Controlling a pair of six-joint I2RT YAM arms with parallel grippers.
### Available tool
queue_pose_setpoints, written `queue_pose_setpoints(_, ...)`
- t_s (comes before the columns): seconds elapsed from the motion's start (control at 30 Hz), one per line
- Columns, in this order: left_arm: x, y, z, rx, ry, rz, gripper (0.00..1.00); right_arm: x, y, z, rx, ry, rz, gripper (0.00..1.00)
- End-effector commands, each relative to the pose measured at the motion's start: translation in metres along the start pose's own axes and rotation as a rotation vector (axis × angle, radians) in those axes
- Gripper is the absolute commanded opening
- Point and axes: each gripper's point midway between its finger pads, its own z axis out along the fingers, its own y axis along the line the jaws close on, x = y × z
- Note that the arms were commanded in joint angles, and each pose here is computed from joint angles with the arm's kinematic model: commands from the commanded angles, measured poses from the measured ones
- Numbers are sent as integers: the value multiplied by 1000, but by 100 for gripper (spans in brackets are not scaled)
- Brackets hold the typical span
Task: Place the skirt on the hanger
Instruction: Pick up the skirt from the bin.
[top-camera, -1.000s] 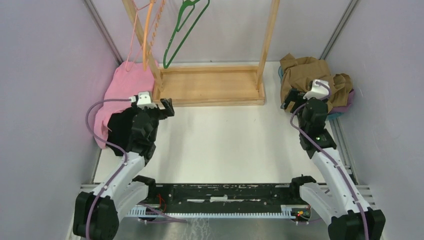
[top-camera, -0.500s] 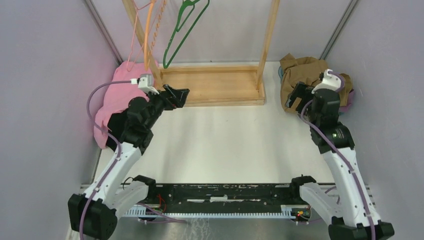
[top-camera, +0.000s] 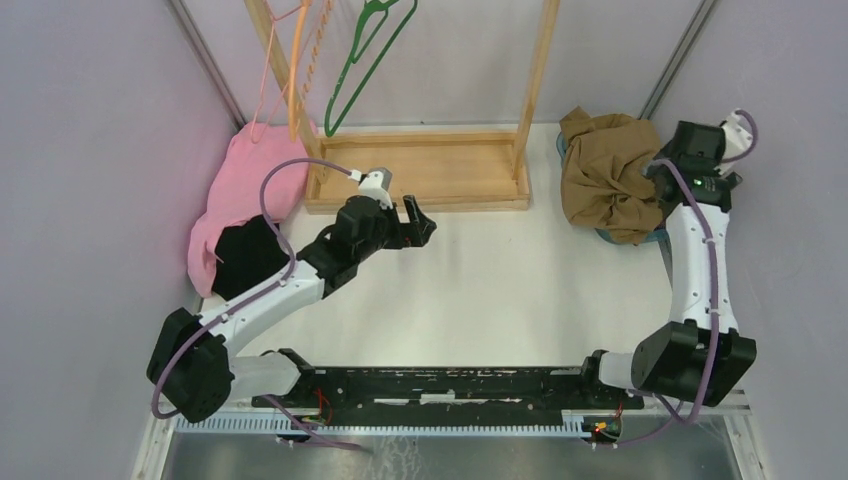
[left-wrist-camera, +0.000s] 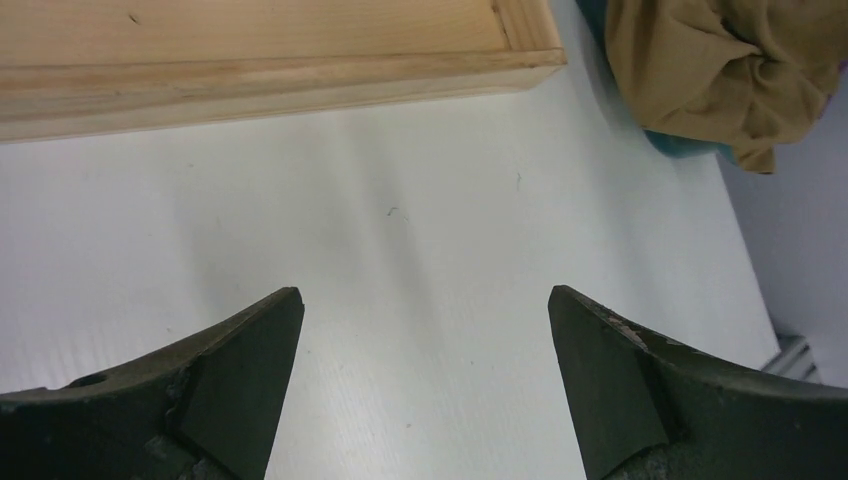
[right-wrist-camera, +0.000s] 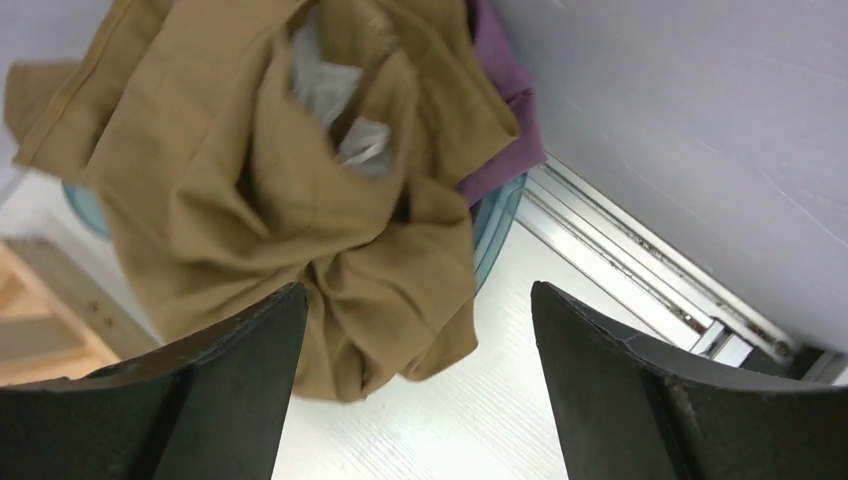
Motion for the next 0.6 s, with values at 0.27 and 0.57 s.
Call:
queue_pose_setpoints(0.27,29,5,19,-168,24,173,99,6,10,69,-23,107,269,84)
queue_pose_setpoints(0.57,42,0,22,-188,35,265,99,2,6,91,41,57,302,83)
